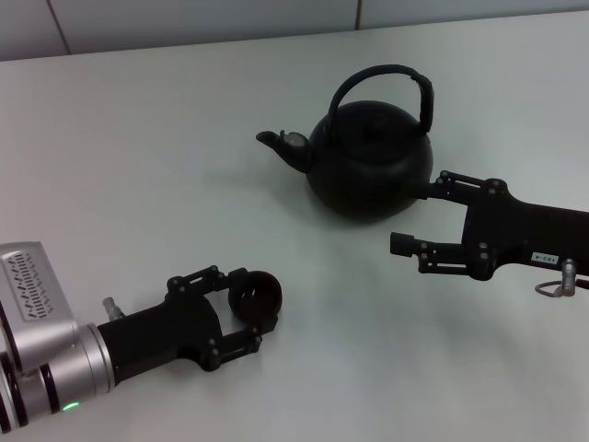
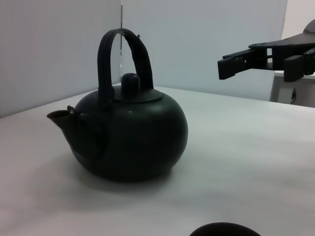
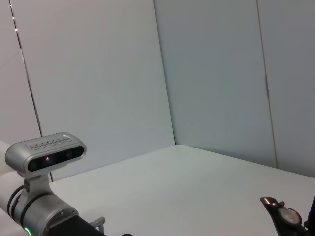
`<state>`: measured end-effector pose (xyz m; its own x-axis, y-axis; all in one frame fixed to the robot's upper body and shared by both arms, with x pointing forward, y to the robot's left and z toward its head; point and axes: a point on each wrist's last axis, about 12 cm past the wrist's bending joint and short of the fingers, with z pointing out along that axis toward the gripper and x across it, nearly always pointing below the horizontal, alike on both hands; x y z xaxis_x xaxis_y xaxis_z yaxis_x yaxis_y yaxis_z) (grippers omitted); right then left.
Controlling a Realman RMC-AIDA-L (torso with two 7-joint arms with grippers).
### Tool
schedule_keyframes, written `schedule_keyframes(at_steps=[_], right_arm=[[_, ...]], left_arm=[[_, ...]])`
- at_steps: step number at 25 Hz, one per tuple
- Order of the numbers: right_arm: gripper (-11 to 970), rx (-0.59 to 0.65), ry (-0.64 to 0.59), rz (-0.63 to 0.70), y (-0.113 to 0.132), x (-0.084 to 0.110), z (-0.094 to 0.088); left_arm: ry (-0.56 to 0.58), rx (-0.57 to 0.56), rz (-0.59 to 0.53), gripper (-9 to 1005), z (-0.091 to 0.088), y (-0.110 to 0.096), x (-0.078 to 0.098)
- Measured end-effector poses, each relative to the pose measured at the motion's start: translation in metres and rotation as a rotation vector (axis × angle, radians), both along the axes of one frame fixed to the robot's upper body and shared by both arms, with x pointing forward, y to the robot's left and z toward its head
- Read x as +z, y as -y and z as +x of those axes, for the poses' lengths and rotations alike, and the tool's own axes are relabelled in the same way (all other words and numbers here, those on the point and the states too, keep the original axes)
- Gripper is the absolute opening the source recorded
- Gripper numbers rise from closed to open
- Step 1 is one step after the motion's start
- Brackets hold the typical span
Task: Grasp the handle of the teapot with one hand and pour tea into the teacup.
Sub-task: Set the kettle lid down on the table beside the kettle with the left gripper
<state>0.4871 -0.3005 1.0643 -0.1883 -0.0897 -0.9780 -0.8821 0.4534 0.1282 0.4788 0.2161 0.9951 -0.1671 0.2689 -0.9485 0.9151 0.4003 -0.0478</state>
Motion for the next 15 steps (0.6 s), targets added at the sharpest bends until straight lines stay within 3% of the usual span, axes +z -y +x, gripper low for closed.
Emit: schedule_keyframes(at_steps=[15], right_arm=[[821, 0.006, 0.001, 0.004, -0.0008, 0.0008, 0.0005]], left_arm=[[-0.005, 0.002, 0.004, 691, 0.0045, 0.0018, 0.0017]])
